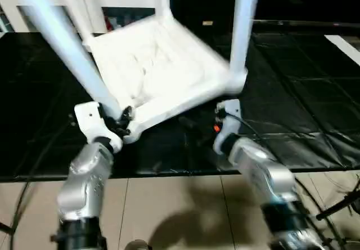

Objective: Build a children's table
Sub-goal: Flip table

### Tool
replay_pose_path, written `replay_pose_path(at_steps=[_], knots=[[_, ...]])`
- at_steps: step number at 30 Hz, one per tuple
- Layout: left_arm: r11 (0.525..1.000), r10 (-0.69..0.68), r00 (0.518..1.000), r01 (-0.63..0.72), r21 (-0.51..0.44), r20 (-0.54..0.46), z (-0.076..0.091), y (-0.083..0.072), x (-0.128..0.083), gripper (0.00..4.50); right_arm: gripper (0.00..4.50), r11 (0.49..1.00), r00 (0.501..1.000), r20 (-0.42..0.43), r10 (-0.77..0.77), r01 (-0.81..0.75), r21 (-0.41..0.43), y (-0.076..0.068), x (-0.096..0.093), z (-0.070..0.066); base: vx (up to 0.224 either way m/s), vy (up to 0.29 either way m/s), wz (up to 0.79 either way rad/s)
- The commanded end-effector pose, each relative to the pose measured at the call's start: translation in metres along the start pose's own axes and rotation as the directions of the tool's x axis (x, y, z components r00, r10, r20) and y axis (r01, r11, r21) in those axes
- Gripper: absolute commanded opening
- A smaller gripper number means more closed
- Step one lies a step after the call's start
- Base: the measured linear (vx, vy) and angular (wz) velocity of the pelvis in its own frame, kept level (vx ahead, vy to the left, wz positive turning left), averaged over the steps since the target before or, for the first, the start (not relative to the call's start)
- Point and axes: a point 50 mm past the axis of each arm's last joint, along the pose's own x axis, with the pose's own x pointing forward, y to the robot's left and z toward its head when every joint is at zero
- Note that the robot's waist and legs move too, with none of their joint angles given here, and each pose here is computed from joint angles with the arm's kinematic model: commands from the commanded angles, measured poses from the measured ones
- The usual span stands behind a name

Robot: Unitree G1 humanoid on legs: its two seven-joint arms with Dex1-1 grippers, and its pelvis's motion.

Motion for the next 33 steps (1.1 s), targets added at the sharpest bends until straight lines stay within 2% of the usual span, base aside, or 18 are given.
replay_pose_path(at_steps=[1, 5, 11, 12, 14, 17, 18, 22, 27, 28, 33], knots=[[0.993, -0.021, 1.000, 0.018, -0.116, -0.023, -0.007, -0.003, -0.005, 2.23, 4.50, 0.992, 0.999, 0.018, -0.042, 0.039, 0.121, -0.006, 0.005, 0.002, 0.000, 0.000, 0.00], [0.993, -0.041, 0.999, 0.037, -0.115, -0.032, -0.009, -0.005, -0.008, 2.23, 4.50, 0.977, 0.997, 0.057, -0.043, 0.030, 0.210, -0.006, 0.016, 0.007, 0.000, 0.000, 0.00], [0.992, -0.062, 0.997, 0.057, -0.115, -0.040, -0.009, -0.009, -0.010, 2.23, 4.50, 0.943, 0.995, 0.041, -0.089, 0.071, 0.325, -0.010, 0.026, 0.007, 0.000, 0.000, 0.00], [0.991, -0.076, 0.996, 0.070, -0.116, -0.044, -0.009, -0.011, -0.010, 2.23, 4.50, 0.918, 0.996, 0.056, -0.065, 0.038, 0.394, -0.009, 0.031, 0.009, 0.000, 0.000, 0.00], [0.989, -0.096, 0.994, 0.089, -0.119, -0.054, -0.009, -0.013, -0.010, 2.23, 4.50, 0.886, 0.996, 0.074, -0.047, 0.007, 0.463, -0.007, 0.036, 0.010, 0.000, 0.000, 0.00], [0.987, -0.111, 0.992, 0.103, -0.120, -0.065, -0.010, -0.014, -0.011, 2.23, 4.50, 0.861, 0.995, 0.083, -0.050, 0.000, 0.509, -0.007, 0.040, 0.011, 0.000, 0.000, 0.00], [0.986, -0.125, 0.989, 0.115, -0.120, -0.074, -0.011, -0.015, -0.012, 2.23, 4.50, 0.822, 0.994, 0.089, -0.059, -0.002, 0.570, -0.008, 0.045, 0.012, 0.000, 0.000, 0.00], [0.985, -0.138, 0.987, 0.127, -0.120, -0.085, -0.011, -0.016, -0.014, 2.23, 4.50, 0.727, 0.984, 0.174, -0.047, -0.085, 0.681, -0.005, 0.052, 0.022, 0.000, 0.000, 0.00], [0.986, -0.132, 0.988, 0.122, -0.115, -0.082, -0.008, -0.014, -0.017, 2.23, 4.12, 0.691, 0.980, 0.199, -0.028, -0.125, 0.712, -0.001, 0.058, 0.024, 0.000, 0.000, 0.00], [0.986, -0.132, 0.988, 0.122, -0.115, -0.082, -0.008, -0.013, -0.017, 2.23, 3.94, 0.691, 0.980, 0.197, -0.028, -0.124, 0.712, 0.000, 0.058, 0.024, 0.000, 0.000, 0.00], [0.984, -0.148, 0.985, 0.138, -0.115, -0.084, -0.006, -0.014, -0.022, 2.23, 3.56, 0.687, 0.982, 0.190, 0.011, -0.145, 0.712, 0.010, 0.065, 0.022, 0.000, 0.000, 0.00]])
